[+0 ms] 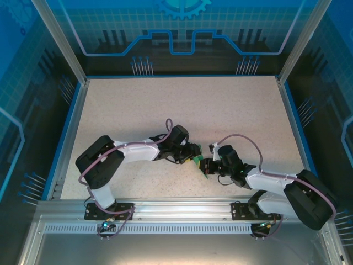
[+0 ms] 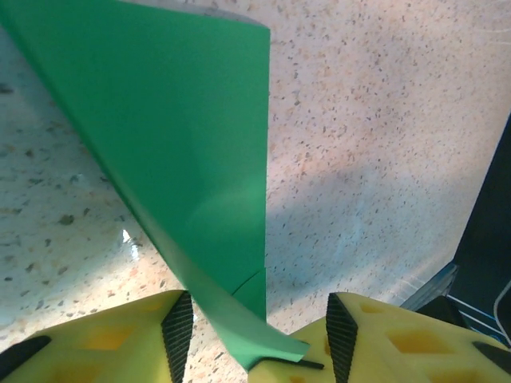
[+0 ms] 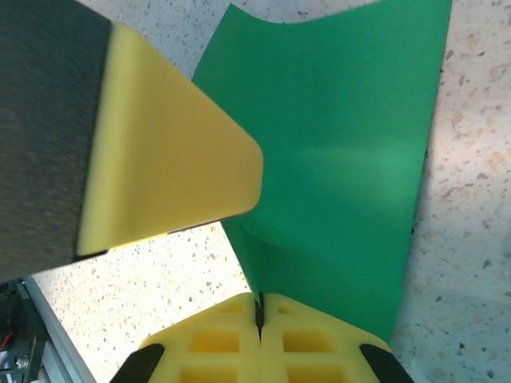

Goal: Fold a paper plane with a square sheet of paper (pick it up from the middle)
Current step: Fold the wing for the fifth time at the center of the table.

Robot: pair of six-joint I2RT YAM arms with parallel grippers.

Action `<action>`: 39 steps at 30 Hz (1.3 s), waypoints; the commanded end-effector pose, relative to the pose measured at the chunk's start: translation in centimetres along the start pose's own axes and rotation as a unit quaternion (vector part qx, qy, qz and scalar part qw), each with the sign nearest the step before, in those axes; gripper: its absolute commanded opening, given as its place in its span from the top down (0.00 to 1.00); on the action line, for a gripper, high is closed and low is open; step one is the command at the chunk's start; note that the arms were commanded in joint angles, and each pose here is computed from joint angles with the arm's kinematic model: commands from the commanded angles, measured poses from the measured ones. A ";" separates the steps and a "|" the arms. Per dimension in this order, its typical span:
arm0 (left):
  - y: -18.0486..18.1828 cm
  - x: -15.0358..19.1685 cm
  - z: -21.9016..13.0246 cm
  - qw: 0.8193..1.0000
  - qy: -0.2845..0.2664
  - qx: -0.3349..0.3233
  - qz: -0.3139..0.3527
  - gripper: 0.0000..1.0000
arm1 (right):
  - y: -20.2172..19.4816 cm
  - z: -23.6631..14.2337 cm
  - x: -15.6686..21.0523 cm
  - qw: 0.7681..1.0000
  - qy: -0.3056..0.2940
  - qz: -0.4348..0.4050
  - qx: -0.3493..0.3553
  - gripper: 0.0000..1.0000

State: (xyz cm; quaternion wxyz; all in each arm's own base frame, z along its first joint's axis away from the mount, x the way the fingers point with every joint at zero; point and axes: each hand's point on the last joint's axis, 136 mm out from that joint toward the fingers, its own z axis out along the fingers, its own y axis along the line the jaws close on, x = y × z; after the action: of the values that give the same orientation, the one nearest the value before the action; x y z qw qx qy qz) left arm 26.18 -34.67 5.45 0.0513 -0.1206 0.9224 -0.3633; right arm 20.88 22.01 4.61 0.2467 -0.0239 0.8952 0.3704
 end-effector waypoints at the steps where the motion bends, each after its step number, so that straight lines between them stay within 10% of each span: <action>1: 0.4 0.2 -0.6 0.999 0.003 -0.032 0.001 0.51 | -0.9 -0.5 -0.4 1.000 -0.012 -0.018 0.021 0.95; 18: -0.3 -0.8 -0.4 0.998 0.013 -0.050 -0.033 0.41 | 0.4 -0.6 -0.4 0.993 -0.015 -0.119 0.009 0.94; 30: 0.8 -0.9 -0.9 0.993 0.014 -0.101 -0.052 0.59 | 1.1 0.0 -0.1 0.978 -0.017 -0.207 0.035 0.90; 39: 1.1 -0.8 -0.9 0.992 0.020 -0.115 -0.047 0.82 | 0.6 0.0 0.9 0.960 0.013 -0.264 0.091 0.70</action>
State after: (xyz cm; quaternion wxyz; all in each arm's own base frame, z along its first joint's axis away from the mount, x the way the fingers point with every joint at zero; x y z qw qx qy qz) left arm 26.35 -33.40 5.39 0.0049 -0.1590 0.9485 -0.2738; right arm 19.95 22.99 4.84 0.3241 -0.2228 0.8843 0.2516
